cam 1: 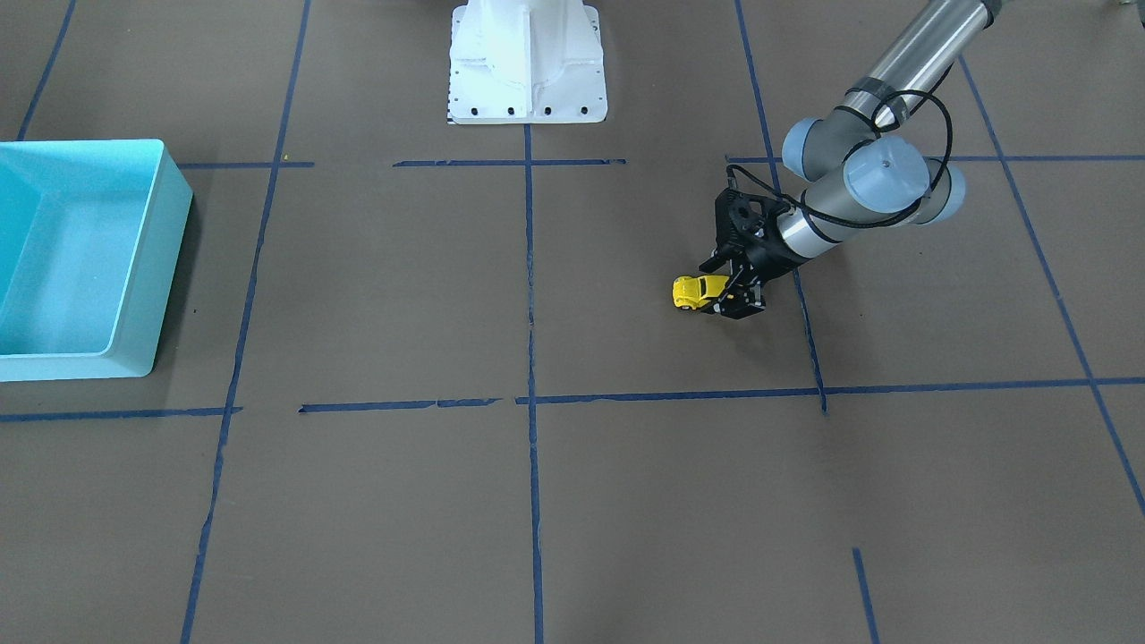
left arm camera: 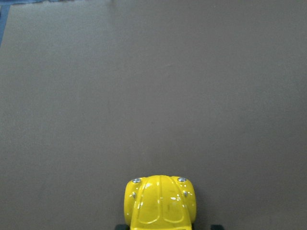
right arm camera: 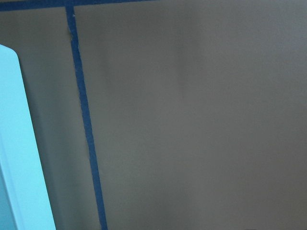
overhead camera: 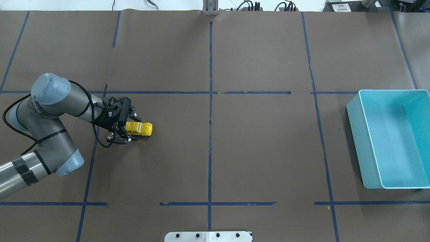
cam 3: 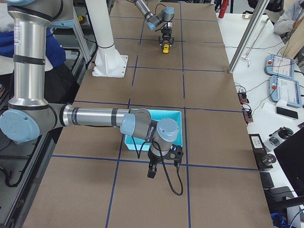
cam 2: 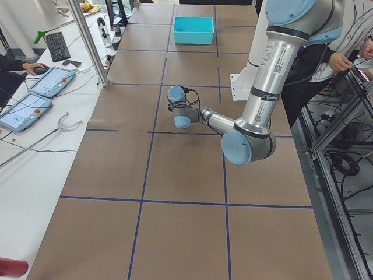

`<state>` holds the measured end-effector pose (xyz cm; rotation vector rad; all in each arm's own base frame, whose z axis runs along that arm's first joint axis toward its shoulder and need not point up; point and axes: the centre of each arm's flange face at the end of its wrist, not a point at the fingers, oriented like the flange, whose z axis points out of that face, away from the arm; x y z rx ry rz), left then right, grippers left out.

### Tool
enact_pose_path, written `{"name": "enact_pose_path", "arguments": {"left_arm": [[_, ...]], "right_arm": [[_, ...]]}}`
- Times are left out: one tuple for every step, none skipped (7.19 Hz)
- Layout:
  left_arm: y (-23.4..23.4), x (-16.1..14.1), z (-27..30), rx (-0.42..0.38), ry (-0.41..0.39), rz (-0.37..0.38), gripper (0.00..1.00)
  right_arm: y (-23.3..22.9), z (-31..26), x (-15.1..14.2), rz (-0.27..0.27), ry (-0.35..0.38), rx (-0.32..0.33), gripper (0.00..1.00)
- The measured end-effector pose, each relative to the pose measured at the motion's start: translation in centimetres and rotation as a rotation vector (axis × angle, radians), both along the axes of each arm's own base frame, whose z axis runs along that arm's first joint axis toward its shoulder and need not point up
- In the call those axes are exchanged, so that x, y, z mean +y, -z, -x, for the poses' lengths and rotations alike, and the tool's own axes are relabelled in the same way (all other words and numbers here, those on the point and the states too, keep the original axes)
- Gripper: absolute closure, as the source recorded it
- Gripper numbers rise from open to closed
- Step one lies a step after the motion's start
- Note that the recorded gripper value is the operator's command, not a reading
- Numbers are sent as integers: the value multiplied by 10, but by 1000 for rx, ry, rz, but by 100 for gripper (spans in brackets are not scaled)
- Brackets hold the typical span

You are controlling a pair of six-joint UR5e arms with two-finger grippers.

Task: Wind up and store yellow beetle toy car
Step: 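Release the car and raise the left gripper away from it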

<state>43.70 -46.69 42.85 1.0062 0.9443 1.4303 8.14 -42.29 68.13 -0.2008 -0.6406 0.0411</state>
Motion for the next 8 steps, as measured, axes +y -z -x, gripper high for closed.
{"name": "enact_pose_path", "arguments": {"left_arm": [[-4, -3, 9, 2, 5, 5, 0], [-7, -5, 16, 4, 7, 9, 0], [-8, -6, 21, 6, 10, 12, 0], [-8, -8, 25, 7, 16, 14, 0], [-7, -11, 30, 6, 27, 24, 0], [-7, -16, 36, 4, 42, 63, 0], [-4, -24, 44, -5, 54, 156, 0], [9, -36, 55, -28, 65, 276, 0]], "right_arm": [[0, 0, 0, 1, 0, 0, 0], [-1, 0, 1, 1, 0, 0, 0], [-1, 0, 1, 2, 0, 0, 0], [-1, 0, 1, 2, 0, 0, 0], [0, 0, 1, 0, 0, 0, 0], [1, 0, 0, -3, 0, 0, 0], [3, 0, 0, -6, 0, 0, 0], [3, 0, -1, -7, 0, 0, 0]]}}
